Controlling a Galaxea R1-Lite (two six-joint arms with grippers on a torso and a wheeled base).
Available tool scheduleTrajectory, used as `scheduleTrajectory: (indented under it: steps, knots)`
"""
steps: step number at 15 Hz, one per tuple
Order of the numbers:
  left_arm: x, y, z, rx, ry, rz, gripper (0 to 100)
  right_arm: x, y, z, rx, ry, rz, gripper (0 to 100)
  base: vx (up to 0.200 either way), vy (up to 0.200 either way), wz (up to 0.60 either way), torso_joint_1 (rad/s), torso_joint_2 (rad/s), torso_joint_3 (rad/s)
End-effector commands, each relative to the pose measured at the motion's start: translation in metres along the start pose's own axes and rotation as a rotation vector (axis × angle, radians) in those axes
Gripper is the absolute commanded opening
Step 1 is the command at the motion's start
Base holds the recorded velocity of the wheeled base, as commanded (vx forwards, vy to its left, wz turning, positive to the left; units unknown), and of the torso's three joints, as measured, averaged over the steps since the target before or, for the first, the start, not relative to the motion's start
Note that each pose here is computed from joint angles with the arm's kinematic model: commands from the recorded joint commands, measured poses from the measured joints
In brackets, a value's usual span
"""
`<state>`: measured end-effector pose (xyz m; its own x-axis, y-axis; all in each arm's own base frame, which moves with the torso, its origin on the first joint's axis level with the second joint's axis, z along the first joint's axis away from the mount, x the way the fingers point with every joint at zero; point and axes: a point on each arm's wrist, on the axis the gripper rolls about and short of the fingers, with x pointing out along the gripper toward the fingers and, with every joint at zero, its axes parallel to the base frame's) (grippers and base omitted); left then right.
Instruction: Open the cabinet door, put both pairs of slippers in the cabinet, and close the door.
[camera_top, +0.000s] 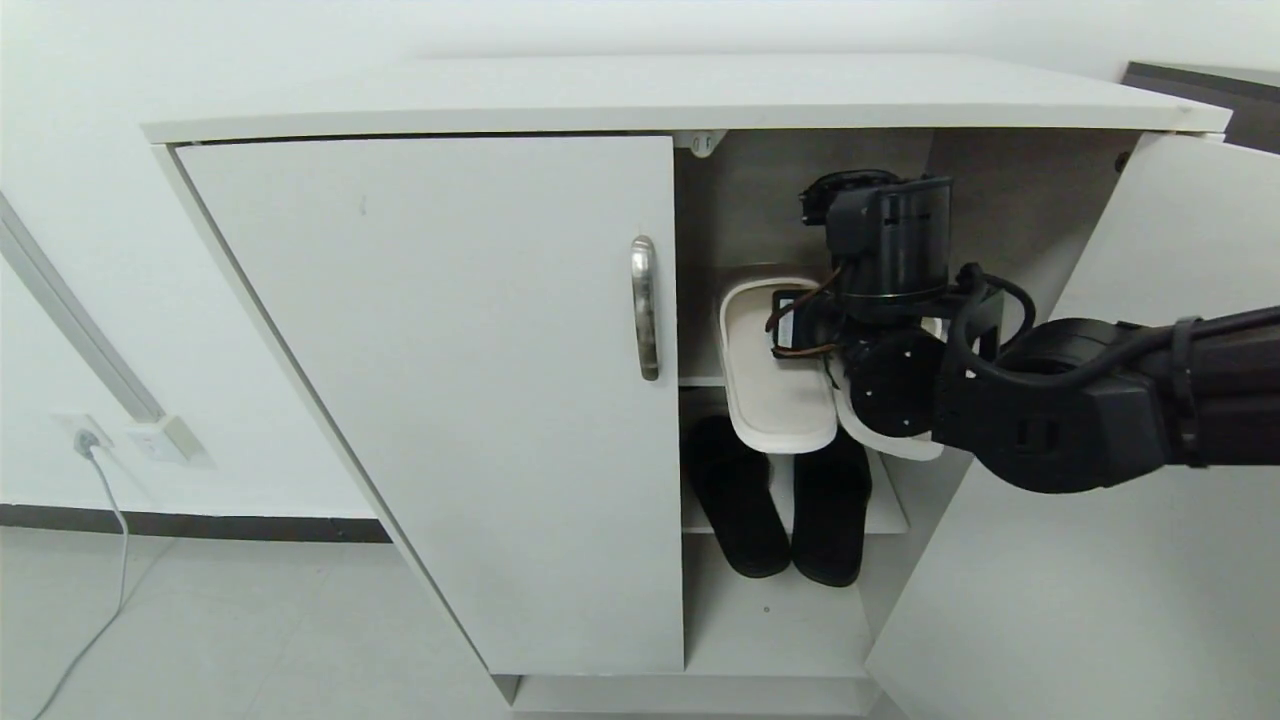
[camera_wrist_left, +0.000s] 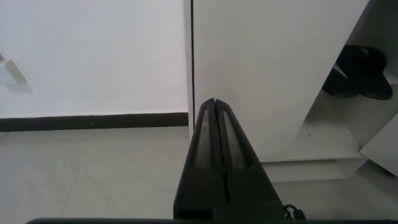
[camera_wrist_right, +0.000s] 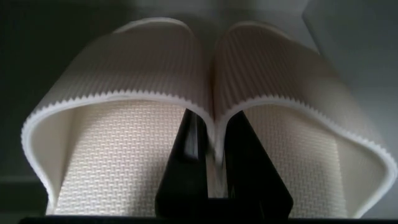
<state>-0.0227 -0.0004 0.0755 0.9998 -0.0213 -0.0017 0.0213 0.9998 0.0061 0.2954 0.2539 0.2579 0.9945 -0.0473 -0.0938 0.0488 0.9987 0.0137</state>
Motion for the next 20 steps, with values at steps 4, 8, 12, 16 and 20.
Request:
scheduleTrajectory:
  steps: [4, 8, 12, 16, 20]
  knots:
    - [0.0, 0.0, 0.0, 0.0, 0.0, 0.0, 0, 0.037, 0.002, 0.001, -0.005, 0.014, -0.035, 0, 0.0, 0.0, 0.0, 0.0, 0.0, 0.0]
    - [0.0, 0.0, 0.0, 0.0, 0.0, 0.0, 0, 0.051, -0.001, 0.003, -0.003, 0.018, 0.014, 0, 0.0, 0.0, 0.0, 0.0, 0.0, 0.0]
    - [0.0, 0.0, 0.0, 0.0, 0.0, 0.0, 0, 0.06, -0.002, 0.0, -0.01, 0.019, 0.001, 0, 0.0, 0.0, 0.0, 0.0, 0.0, 0.0]
    - [0.0, 0.0, 0.0, 0.0, 0.0, 0.0, 0, 0.06, -0.003, -0.001, -0.012, 0.021, -0.001, 0, 0.0, 0.0, 0.0, 0.0, 0.0, 0.0]
    - [0.0, 0.0, 0.0, -0.002, 0.0, 0.0, 0, 0.057, -0.002, -0.003, -0.019, 0.029, 0.006, 100, 0.0, 0.0, 0.0, 0.0, 0.0, 0.0]
